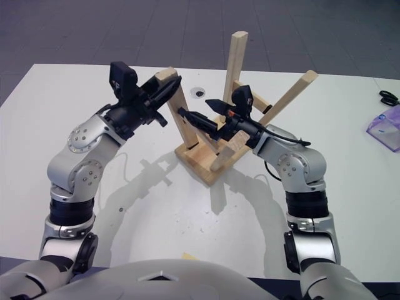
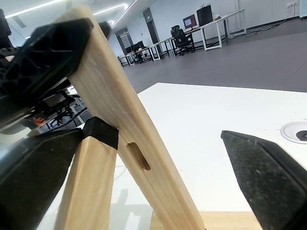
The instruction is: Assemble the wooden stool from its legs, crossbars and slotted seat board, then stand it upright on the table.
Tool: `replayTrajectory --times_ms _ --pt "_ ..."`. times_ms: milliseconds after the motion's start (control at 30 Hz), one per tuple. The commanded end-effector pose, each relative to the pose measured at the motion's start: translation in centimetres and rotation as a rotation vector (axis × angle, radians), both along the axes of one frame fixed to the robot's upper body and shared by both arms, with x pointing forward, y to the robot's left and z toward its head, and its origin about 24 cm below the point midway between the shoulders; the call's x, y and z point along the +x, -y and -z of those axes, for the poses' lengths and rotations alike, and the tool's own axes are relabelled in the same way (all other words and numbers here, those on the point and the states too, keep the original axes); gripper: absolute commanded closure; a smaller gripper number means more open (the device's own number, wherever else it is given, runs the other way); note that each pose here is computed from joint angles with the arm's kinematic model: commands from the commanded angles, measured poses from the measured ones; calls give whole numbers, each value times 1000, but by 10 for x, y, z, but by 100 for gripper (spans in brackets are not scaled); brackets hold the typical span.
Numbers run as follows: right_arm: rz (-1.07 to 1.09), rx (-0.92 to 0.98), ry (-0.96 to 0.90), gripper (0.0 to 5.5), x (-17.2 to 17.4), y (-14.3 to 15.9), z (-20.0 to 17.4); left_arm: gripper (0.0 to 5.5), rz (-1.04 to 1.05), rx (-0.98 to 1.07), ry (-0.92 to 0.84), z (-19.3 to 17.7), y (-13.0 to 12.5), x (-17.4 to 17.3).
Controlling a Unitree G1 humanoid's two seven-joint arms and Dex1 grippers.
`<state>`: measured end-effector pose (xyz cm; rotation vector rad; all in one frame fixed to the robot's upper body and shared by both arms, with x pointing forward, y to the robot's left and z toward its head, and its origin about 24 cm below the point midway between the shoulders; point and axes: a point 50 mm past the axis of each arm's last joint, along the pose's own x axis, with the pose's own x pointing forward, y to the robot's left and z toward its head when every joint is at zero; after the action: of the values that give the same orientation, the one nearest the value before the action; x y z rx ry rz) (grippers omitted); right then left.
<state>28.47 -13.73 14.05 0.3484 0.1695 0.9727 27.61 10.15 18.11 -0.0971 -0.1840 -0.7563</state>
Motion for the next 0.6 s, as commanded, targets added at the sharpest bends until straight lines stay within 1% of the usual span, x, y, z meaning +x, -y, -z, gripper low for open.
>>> replayTrajectory --times_ms 33,200,267,400,500,600 --pt "8 -40 -18 10 -3 -1 6 446 -76 36 14 1 -11 -2" --pt "15 -49 -14 10 -4 1 6 446 -206 35 -88 28 -29 -14" --pt "20 -50 -17 10 -4 2 7 446 -227 24 -99 30 -30 -15" --pt "22 -49 -21 10 -5 0 9 446 -212 -33 -66 18 -20 -11" --pt "27 -42 -25 10 -6 -1 10 446 -175 -62 -29 8 -7 -11" --pt "31 -33 -30 10 -7 -2 12 446 -185 -80 20 -4 -6 -10"
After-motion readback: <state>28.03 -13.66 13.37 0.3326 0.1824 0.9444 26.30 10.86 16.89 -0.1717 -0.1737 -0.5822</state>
